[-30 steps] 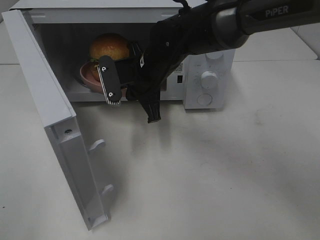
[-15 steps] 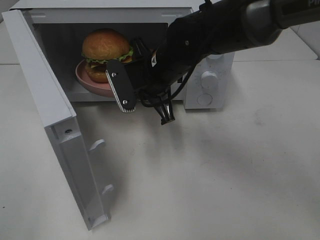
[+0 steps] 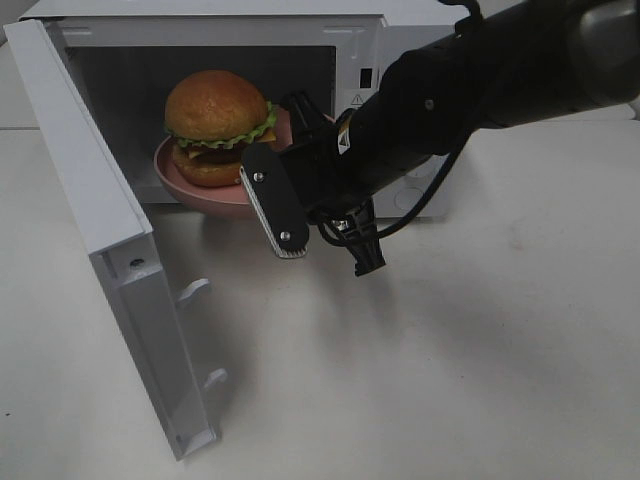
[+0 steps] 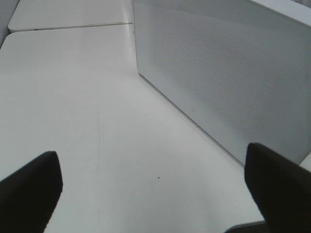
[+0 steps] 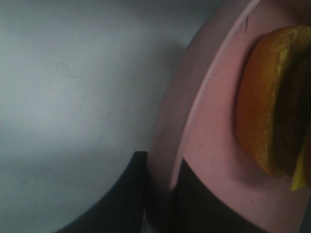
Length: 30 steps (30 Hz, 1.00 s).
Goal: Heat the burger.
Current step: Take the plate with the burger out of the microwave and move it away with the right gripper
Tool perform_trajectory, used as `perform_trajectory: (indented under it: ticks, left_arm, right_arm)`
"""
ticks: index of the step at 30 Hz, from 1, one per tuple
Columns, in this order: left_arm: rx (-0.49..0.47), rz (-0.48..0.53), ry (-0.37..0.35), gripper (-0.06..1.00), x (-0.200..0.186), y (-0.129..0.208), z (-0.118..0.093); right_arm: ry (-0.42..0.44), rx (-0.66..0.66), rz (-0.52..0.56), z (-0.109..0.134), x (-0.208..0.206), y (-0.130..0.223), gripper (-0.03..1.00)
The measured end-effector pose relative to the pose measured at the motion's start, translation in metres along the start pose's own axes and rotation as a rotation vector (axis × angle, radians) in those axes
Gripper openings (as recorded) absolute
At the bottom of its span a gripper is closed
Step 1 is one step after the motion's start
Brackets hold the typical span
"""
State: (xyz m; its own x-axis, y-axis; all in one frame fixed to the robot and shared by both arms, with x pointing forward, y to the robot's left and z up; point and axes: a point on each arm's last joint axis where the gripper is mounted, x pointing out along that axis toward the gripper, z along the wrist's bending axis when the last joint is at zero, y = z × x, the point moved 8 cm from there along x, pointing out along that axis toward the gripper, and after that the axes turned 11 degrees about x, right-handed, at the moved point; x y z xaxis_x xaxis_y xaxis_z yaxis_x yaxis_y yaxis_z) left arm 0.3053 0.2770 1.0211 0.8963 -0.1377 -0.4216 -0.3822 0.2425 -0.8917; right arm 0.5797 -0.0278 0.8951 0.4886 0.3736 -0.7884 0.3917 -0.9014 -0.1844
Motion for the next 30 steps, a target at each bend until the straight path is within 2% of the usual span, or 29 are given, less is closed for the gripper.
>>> perform_trajectory:
  ticks: [17, 30]
  left_arm:
    - [0.000, 0.000, 0.000, 0.96, 0.000, 0.000, 0.000]
    - [0.000, 0.000, 0.000, 0.96, 0.000, 0.000, 0.000]
  right_arm:
    - [-0.027, 0.016, 0.008, 0.045, -0.047, 0.016, 0.12]
    - [0.005, 0.046, -0.002, 0.071, -0.089, 0.026, 0.12]
